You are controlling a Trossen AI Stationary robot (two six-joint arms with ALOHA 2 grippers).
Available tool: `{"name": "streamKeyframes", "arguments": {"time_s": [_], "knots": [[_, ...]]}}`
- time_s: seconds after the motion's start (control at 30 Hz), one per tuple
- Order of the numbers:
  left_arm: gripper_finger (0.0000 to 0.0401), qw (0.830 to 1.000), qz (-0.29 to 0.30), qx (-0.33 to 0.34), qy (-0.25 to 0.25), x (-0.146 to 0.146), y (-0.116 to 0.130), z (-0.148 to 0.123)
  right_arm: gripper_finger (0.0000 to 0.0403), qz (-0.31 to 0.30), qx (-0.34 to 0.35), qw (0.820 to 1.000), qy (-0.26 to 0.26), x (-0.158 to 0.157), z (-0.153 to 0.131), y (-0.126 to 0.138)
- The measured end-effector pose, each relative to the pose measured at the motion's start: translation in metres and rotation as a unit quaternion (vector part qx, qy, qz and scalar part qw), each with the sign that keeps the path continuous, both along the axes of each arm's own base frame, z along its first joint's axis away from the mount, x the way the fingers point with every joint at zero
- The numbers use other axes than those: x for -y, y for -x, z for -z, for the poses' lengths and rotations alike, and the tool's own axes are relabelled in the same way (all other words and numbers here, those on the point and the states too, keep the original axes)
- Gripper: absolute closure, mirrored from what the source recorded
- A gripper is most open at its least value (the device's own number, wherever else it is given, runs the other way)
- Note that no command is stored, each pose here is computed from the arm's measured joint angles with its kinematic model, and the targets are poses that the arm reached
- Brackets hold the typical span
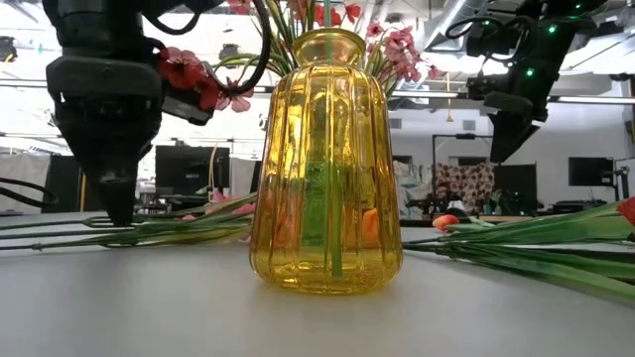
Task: Sort flowers into vase by color
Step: Put the pink flowers into the transparent vase
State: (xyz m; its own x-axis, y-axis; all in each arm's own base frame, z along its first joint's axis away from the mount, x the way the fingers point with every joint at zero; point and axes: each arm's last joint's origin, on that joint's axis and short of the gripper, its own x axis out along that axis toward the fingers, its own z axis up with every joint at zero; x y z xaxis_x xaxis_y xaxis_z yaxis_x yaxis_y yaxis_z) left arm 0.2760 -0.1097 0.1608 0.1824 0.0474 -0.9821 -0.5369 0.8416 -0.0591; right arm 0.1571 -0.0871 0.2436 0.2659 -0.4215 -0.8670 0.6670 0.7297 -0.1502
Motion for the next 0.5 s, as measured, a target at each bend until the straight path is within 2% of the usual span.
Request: {"name": "streamKeyframes", "arguments": {"time_s": [0.23,0.5], "knots": [[0.0234,0.999,-0.015,-0.026,0.011,-0.004,0.012,0.016,0.0182,0.000,0.000,1.000,0.000,0.000,0.000,0.000],[0.0234,1.000,-0.012,-0.025,0.003,-0.004,0.012,0.017,0.0182,0.000,0.000,1.000,0.000,0.000,0.000,0.000]]}}
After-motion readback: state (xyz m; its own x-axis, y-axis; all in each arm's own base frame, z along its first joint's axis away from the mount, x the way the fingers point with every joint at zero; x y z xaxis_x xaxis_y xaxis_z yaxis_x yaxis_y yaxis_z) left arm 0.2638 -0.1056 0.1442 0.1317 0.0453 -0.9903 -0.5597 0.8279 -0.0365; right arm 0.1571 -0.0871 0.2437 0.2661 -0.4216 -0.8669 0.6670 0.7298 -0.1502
